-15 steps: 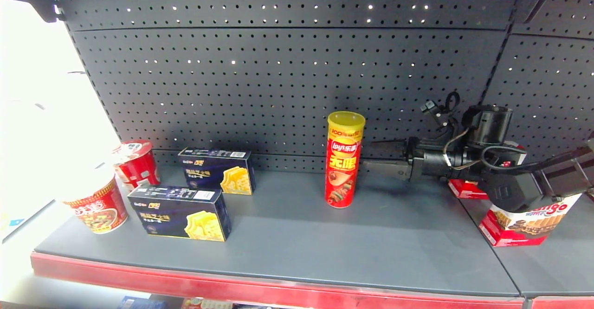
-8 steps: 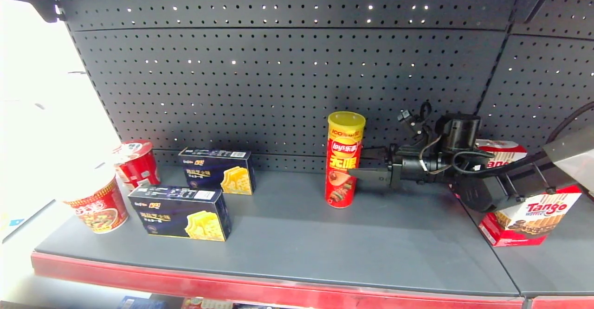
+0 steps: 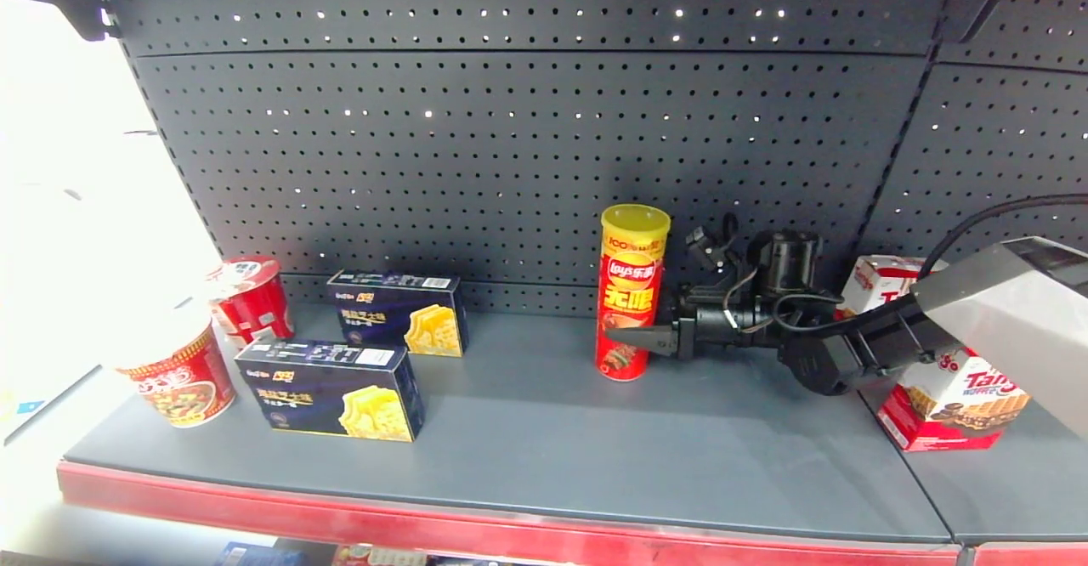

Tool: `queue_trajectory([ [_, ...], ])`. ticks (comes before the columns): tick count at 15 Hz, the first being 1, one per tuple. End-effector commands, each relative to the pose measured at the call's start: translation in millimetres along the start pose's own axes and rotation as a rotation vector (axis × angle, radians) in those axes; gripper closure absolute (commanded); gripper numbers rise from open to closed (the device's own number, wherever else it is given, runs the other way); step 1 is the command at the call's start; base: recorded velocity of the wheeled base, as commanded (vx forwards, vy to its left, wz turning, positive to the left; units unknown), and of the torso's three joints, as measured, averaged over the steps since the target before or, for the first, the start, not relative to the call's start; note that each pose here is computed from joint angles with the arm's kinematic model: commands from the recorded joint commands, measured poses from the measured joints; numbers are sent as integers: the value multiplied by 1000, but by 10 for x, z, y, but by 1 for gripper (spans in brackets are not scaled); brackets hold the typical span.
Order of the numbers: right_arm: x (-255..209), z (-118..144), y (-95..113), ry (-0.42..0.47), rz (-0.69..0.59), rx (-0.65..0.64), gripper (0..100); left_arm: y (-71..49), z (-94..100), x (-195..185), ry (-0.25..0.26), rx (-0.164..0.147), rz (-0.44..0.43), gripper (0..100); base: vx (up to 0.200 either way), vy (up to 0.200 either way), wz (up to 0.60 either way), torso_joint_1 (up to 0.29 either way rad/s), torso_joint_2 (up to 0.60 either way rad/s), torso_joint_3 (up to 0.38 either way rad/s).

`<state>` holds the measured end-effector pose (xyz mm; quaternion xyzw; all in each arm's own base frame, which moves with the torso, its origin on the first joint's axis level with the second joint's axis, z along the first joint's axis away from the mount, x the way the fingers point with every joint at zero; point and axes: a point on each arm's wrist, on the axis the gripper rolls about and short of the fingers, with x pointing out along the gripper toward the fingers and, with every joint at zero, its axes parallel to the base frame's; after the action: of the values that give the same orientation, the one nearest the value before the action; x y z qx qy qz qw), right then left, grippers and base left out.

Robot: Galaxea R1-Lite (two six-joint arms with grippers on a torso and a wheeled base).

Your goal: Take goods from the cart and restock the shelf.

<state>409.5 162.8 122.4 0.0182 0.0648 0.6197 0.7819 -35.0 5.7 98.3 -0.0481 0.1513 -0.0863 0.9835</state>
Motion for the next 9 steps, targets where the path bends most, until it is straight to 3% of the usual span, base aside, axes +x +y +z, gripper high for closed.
queue_trajectory([
  [1, 75, -154, -72, 15, 4, 23, 0, 0, 0, 2, 2, -1, 1, 100, 0, 0, 0, 0, 0, 0],
  [4, 108, -237, -109, 20, 7, 29, 0, -1, 0, 2, 2, -1, 3, 100, 0, 0, 0, 0, 0, 0],
  [5, 118, -240, -113, 20, 7, 30, 100, 0, 0, 2, 2, -1, 4, 100, 0, 0, 0, 0, 0, 0],
  [9, 97, -39, -20, -1, 10, -5, 100, 0, 0, 2, 2, -1, 1, 100, 0, 0, 0, 0, 0, 0],
])
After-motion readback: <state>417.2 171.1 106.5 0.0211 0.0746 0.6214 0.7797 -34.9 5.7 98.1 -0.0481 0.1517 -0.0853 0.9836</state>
